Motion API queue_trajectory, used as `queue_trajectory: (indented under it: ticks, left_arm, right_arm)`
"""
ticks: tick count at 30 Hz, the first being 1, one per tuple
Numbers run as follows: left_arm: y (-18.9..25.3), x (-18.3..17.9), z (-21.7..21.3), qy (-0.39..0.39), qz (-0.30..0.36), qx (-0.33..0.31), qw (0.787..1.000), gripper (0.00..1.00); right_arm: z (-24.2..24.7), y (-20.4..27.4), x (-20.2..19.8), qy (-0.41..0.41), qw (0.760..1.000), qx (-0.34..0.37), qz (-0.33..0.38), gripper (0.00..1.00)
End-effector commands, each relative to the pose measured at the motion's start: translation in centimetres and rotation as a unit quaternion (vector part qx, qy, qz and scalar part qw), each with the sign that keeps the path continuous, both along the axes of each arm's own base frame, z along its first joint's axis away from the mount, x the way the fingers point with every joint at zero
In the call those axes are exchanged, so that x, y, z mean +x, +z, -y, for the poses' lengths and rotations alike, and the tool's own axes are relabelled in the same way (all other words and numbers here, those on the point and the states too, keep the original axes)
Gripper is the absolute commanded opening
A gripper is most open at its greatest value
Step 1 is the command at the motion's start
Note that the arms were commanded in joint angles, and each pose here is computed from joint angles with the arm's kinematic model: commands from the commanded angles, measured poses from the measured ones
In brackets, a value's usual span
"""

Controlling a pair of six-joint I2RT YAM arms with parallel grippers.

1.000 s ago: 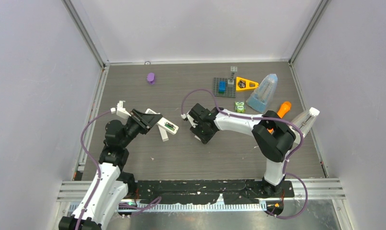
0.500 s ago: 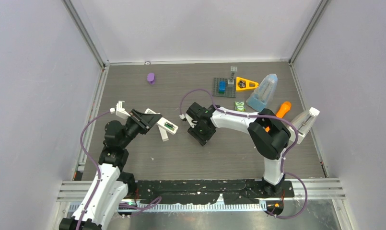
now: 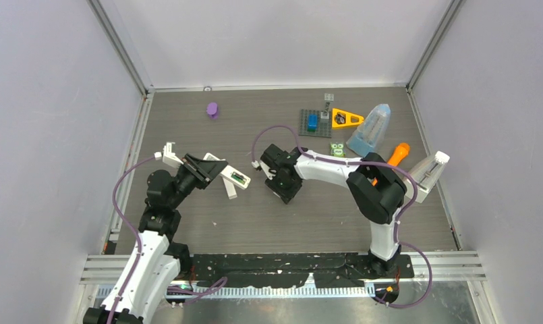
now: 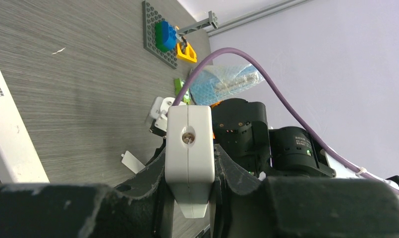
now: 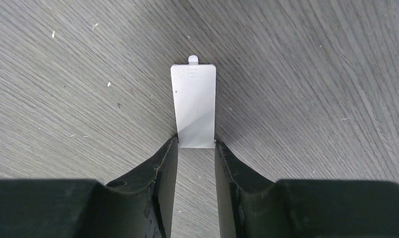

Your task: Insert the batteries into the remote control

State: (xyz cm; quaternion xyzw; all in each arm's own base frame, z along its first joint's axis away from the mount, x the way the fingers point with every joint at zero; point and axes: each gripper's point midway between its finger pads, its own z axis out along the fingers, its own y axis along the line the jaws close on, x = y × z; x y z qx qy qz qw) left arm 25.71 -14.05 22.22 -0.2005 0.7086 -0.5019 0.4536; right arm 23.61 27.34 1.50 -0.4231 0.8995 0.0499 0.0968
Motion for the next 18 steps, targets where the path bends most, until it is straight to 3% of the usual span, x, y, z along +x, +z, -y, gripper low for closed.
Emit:
queue_trajectory:
  ticks: [1, 9, 18]
  left_arm:
    - [1.2, 0.0, 0.0, -0.005, 0.031, 0.003, 1.0, 0.0]
    - [1.3, -0.3, 0.5, -0.026, 0.056, 0.015, 0.998, 0.0]
    - [2.0, -0.9, 1.4, -0.072, 0.131, 0.064, 0.987, 0.0]
  right_arm:
    - [0.0, 0.9, 1.6, -0.015, 0.997, 0.021, 0.068, 0.24]
    - [-3.2, 9.6, 1.3, -0.01, 0.978, 0.175, 0.115, 0.24]
    - [-4.8, 17.9, -2.7, 0.044, 0.958, 0.242, 0.146, 0.26]
